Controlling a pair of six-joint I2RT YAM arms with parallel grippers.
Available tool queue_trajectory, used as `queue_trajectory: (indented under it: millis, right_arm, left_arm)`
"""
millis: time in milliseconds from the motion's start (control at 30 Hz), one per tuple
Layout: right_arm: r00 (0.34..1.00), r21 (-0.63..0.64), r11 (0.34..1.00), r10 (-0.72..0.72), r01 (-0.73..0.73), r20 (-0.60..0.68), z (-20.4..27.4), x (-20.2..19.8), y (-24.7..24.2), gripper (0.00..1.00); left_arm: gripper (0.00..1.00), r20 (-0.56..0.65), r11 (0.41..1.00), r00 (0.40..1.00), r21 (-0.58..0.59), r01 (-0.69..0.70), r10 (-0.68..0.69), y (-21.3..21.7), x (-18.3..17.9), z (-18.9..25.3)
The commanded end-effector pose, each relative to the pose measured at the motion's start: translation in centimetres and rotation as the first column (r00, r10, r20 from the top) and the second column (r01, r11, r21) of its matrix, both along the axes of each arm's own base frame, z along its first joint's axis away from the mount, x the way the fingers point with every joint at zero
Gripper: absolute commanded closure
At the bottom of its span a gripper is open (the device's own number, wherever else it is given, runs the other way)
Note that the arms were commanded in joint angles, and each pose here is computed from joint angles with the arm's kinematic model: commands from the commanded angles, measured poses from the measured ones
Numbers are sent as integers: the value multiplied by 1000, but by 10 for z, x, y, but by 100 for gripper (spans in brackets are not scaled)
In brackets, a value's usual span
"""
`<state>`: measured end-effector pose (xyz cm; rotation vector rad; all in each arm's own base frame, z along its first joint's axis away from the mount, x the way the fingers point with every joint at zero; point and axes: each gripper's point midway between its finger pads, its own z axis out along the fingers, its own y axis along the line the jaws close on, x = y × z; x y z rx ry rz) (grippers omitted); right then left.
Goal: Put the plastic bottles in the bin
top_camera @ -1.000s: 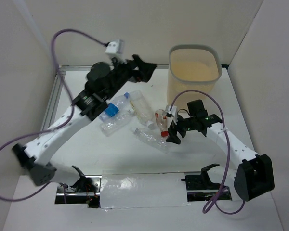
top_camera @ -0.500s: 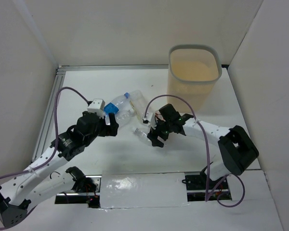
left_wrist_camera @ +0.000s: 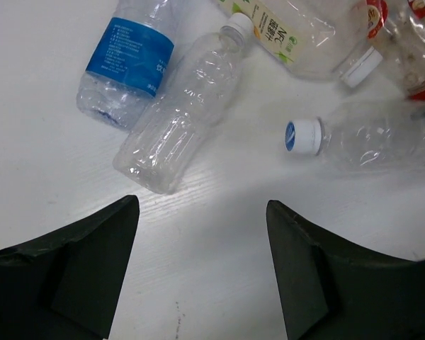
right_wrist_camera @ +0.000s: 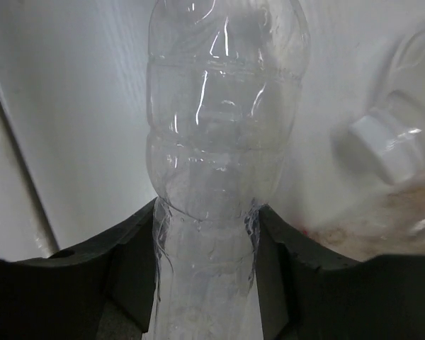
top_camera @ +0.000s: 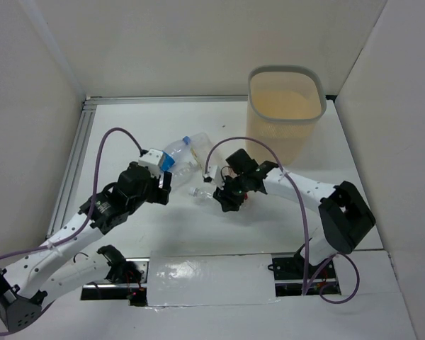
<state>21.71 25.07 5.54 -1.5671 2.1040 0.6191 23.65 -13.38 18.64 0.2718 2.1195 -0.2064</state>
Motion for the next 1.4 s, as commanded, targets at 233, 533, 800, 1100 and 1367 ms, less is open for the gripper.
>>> queue_trajectory:
  millis: [233,533,800,1100,1367]
  right_arm:
    - [888,426,905,-200,5,414,285,103,21,80]
    - [503,656,682,-712,325,490,405,217,-71,84]
    - [496,557,625,-778,546,386,346,278,-160,43]
    - [549,609,615,-770,500,326,357,253,-189,3]
    - [756,599,687,-624,411,197,316,184,-166,3]
  left_arm:
    - [9,32,968,981,171,185,-194,-20,24,-7]
    - [8,20,945,967,215,245,-255,-26,28,-19]
    - [7,-106,908,959,309,284,-264,-25,40,-68]
    - [6,-157,872,964,414,262,-216,-22,58,-95]
    - [6,-128,817,984,548,177,-127,-19,83,-102]
